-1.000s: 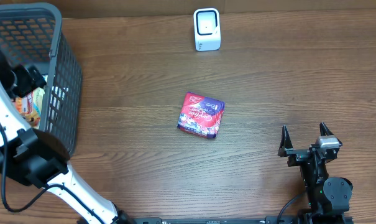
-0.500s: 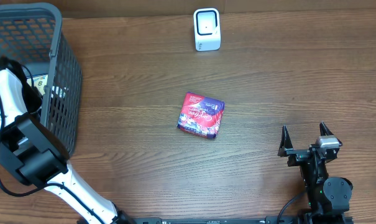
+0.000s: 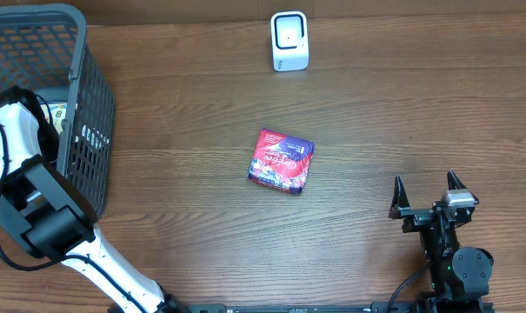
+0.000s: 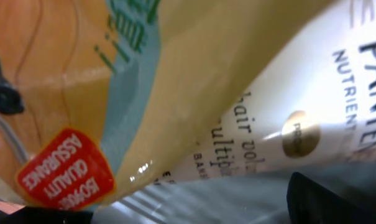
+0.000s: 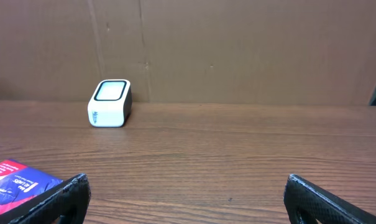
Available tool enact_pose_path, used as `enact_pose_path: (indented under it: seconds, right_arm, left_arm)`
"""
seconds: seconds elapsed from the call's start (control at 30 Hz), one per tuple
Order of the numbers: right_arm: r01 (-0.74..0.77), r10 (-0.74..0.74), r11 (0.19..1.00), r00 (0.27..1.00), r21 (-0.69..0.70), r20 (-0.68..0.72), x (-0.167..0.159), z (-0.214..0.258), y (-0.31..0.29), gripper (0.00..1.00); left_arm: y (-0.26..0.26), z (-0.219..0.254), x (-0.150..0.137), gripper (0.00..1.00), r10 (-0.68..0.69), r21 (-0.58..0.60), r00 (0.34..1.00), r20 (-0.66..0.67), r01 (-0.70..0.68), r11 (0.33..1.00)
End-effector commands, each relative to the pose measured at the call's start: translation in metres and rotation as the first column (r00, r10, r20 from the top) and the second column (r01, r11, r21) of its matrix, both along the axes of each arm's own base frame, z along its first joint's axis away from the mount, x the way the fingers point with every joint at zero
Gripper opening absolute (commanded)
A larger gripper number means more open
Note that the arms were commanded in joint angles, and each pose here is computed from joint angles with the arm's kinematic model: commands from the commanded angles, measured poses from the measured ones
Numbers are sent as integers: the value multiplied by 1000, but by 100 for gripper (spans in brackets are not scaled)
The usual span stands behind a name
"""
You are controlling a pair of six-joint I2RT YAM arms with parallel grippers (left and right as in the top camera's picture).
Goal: Scan the item barcode
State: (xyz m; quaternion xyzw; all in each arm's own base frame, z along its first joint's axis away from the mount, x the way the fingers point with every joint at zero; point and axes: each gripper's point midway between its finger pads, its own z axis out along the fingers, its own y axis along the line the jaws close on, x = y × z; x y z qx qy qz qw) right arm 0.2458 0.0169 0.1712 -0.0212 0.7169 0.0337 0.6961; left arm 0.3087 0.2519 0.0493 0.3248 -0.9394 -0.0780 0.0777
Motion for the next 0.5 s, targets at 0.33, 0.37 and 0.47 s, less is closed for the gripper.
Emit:
enact_pose_path:
  seconds: [0.33,0.37,0.47]
  right_arm:
    - [14,-14,1000,1000,-2,5,0,-1,-3,100]
    - [14,-14,1000,1000,-2,5,0,-2,-3,100]
    - [14,-14,1000,1000,-2,5,0,-2,-3,100]
  left_arm:
    - [2,107,68,91,-104,67,912,396,84,994]
    - [5,105,64,91,-104,81,922,372,79,994]
    - [5,86,52,92,-93,74,946,312,73,995]
